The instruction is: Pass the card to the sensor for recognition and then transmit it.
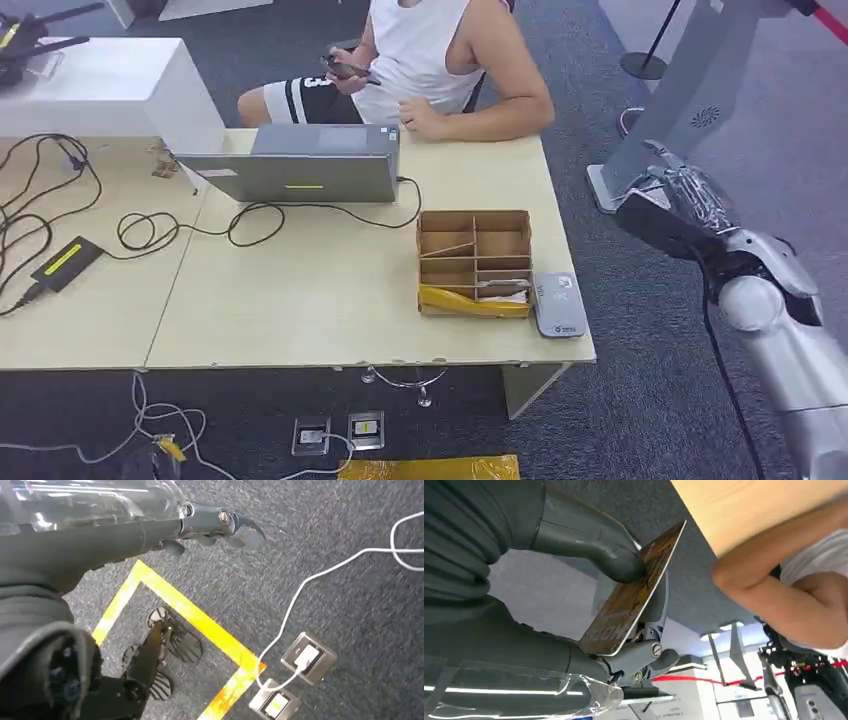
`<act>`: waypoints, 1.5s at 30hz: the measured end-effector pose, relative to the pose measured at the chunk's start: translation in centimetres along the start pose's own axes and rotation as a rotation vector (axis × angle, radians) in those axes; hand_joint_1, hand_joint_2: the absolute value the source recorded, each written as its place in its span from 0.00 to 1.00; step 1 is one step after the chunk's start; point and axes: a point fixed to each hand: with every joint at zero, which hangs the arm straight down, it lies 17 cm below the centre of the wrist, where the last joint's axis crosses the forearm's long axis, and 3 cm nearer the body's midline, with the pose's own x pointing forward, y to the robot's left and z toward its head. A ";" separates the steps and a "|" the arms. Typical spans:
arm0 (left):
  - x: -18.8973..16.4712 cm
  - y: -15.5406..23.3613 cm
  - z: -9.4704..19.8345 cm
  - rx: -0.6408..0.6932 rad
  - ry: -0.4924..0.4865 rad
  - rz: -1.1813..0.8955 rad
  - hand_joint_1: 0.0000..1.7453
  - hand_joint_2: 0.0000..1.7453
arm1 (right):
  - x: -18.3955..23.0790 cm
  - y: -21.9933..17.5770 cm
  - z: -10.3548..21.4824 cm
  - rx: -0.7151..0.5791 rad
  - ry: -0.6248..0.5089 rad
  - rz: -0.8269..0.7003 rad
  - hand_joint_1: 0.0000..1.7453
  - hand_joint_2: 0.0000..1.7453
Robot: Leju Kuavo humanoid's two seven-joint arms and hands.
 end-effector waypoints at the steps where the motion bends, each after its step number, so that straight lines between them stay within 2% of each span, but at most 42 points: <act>1: -0.1 0.1 -0.1 0.004 0.004 0.003 0.00 0.00 | 0.1 0.4 0.3 0.013 -0.001 -0.001 1.00 1.00; 12: -0.5 1.8 -1.6 0.045 0.046 0.030 0.00 0.00 | 1.4 7.0 4.4 0.183 -0.009 -0.011 1.00 1.00; 23: -0.7 2.1 -2.3 0.045 0.058 0.004 0.00 0.00 | 4.0 12.0 7.0 0.263 -0.038 -0.044 1.00 1.00; 38: -1.6 1.8 -2.4 0.031 0.063 -0.060 0.00 0.00 | 7.8 14.0 6.9 0.247 -0.111 -0.052 1.00 1.00; 45: -1.5 0.9 -2.5 -0.003 0.048 -0.081 0.00 0.00 | 8.1 14.4 6.2 0.215 -0.130 -0.055 1.00 1.00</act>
